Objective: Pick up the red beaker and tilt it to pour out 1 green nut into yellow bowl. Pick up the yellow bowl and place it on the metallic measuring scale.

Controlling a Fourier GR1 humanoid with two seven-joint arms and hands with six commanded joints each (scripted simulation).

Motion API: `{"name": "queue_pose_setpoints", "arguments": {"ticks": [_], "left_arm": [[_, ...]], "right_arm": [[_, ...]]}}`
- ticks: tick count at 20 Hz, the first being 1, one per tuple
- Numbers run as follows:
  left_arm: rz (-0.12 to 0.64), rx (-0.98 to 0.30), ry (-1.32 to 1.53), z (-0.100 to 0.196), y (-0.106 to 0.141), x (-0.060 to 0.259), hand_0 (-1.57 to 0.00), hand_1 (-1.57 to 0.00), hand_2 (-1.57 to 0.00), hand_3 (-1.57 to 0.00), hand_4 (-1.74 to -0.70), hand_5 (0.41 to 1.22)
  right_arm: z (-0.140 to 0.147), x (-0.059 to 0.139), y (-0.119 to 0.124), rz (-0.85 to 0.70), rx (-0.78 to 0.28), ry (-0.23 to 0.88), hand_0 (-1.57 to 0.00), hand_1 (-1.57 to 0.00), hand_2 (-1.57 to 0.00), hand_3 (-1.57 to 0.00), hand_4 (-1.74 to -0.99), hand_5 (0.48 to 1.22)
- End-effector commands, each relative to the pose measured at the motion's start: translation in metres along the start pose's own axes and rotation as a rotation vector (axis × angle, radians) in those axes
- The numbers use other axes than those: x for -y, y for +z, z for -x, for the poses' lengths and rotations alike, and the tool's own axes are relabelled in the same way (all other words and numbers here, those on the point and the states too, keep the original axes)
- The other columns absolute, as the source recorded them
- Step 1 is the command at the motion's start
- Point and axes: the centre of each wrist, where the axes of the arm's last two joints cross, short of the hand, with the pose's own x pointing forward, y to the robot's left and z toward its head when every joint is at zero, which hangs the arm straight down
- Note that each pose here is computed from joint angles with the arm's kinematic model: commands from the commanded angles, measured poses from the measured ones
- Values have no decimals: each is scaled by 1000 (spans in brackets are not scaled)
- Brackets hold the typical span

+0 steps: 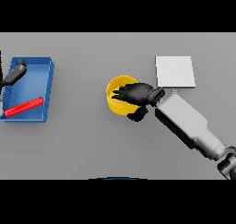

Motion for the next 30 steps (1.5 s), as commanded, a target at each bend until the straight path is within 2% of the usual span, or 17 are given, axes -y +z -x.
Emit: {"name": "queue_pose_setpoints", "arguments": {"ticks": [1,4,5,7,9,10,13,15,18,22,27,30], "left_arm": [[0,-4,0,1,0,-1,1,1,1,1,-744,697],[-1,4,-1,-2,-2,1,1,1,1,1,-750,701],[-4,13,2,-3,0,1,1,1,1,1,-752,701],[-3,2,5,-2,0,2,1,1,1,1,-755,703],[-13,1,5,-2,-1,-3,1,1,1,1,-756,703],[-8,8,2,-2,1,1,1,1,1,1,-756,701],[-12,14,-8,-5,-1,-1,1,1,1,1,-750,695],[-13,19,-16,-5,1,-2,1,1,1,1,-742,690],[0,12,-17,-3,0,1,1,1,1,1,-736,688],[-8,18,-20,-2,1,0,1,1,1,1,-730,687],[-8,23,-22,-3,2,-2,1,1,1,1,-736,695],[-16,19,-22,-8,0,-3,1,1,1,1,-739,693]], "right_arm": [[0,1,1,-8,-2,-7,1,1,-9,-47,-1285,753],[-1,0,-3,-32,-34,-45,-26,-36,-71,-141,-1302,805],[-3,0,-3,-33,-29,-48,-161,-135,-147,-182,-1321,839],[-2,-4,-2,-25,-1,-43,-669,-652,-614,-309,-1394,976],[-1,0,-2,-40,9,-51,-993,-983,-959,-552,-1514,1064],[0,1,1,-55,4,-55,-1109,-1100,-1081,-706,-1557,1096],[1,2,3,-69,5,-63,-1334,-1330,-1205,-1120,-1647,1157],[-1,-1,2,-58,5,-60,-1420,-1417,-1253,-1269,-1681,1180],[3,-1,6,-51,14,-72,-1493,-1492,-1286,-1386,-1710,1200],[1,6,13,-26,19,-60,-1539,-1539,-1330,-1376,-1728,1212],[3,35,31,17,-27,-47,-1561,-1560,-1413,-1252,-1737,1218],[9,45,47,65,-62,-37,-1566,-1566,-1422,-1268,-1739,1220]]}}
